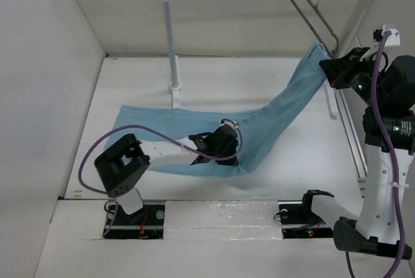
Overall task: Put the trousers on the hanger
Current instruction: Fold the trousers at the center of the board.
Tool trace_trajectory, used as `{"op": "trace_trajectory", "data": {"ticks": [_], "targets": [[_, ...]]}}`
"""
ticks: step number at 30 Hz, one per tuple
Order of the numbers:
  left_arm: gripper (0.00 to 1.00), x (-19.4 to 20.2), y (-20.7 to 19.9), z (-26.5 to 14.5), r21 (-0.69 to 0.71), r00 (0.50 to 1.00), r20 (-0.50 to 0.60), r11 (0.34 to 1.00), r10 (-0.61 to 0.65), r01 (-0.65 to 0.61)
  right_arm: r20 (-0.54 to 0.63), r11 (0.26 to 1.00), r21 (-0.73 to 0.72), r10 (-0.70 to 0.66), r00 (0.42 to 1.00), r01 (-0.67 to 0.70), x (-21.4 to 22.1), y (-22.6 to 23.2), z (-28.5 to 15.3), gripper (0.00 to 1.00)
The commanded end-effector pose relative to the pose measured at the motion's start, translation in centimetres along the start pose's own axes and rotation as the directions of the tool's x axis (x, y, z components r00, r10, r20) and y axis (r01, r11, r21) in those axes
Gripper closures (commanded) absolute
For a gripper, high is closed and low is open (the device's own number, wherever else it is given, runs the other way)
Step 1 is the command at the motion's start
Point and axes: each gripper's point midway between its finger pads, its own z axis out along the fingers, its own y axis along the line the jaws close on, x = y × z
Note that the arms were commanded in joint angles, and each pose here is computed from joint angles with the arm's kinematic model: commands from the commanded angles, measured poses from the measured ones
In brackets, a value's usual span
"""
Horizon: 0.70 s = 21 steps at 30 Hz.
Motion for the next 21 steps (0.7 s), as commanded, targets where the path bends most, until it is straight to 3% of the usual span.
{"op": "trace_trajectory", "data": {"ticks": [1,4,7,12,13,16,17,19,21], "targets": [[1.00,-0.6,-4.7,2.1,0.071,1.000,0.010,0.997,0.022,-0.023,0.123,0.991,-0.102,-0.079,0.989,0.092,-4.0,3.1,-1.5,1.00],[1.00,-1.5,-5.0,2.1,0.046,0.999,0.021,0.999,0.028,-0.029,0.093,0.983,-0.170,-0.051,0.994,0.066,-2.2,5.2,-0.8,1.00],[1.00,-4.5,-3.1,-1.1,-0.001,0.991,0.135,1.000,0.023,-0.023,0.047,0.961,-0.277,-0.003,0.999,0.016,0.3,8.3,0.6,1.00],[1.00,-11.3,3.2,-10.9,-0.093,0.928,0.372,0.994,-0.010,0.048,0.023,0.931,-0.360,0.062,0.998,-0.049,2.1,13.7,4.6,1.00],[1.00,-13.6,6.6,-13.0,-0.133,0.899,0.435,0.983,-0.056,0.125,0.015,0.923,-0.380,0.062,0.998,-0.051,2.4,14.9,5.2,1.00],[0.98,-17.6,10.2,-21.0,-0.113,0.800,0.592,0.973,-0.094,0.199,-0.020,0.886,-0.460,0.063,0.998,-0.065,3.8,20.5,7.9,1.00],[0.97,-19.4,13.7,-25.5,-0.120,0.710,0.692,0.948,-0.132,0.294,-0.002,0.854,-0.517,0.072,0.997,-0.063,3.1,23.3,7.9,1.00],[0.93,-21.4,13.9,-30.9,-0.078,0.626,0.770,0.956,-0.122,0.282,-0.059,0.832,-0.550,0.054,0.997,-0.078,5.8,26.7,10.7,1.00],[0.93,-22.3,15.7,-34.7,-0.158,0.563,0.823,0.917,-0.083,0.367,-0.065,0.771,-0.630,0.062,0.996,-0.089,5.7,31.7,10.8,1.00]]}}
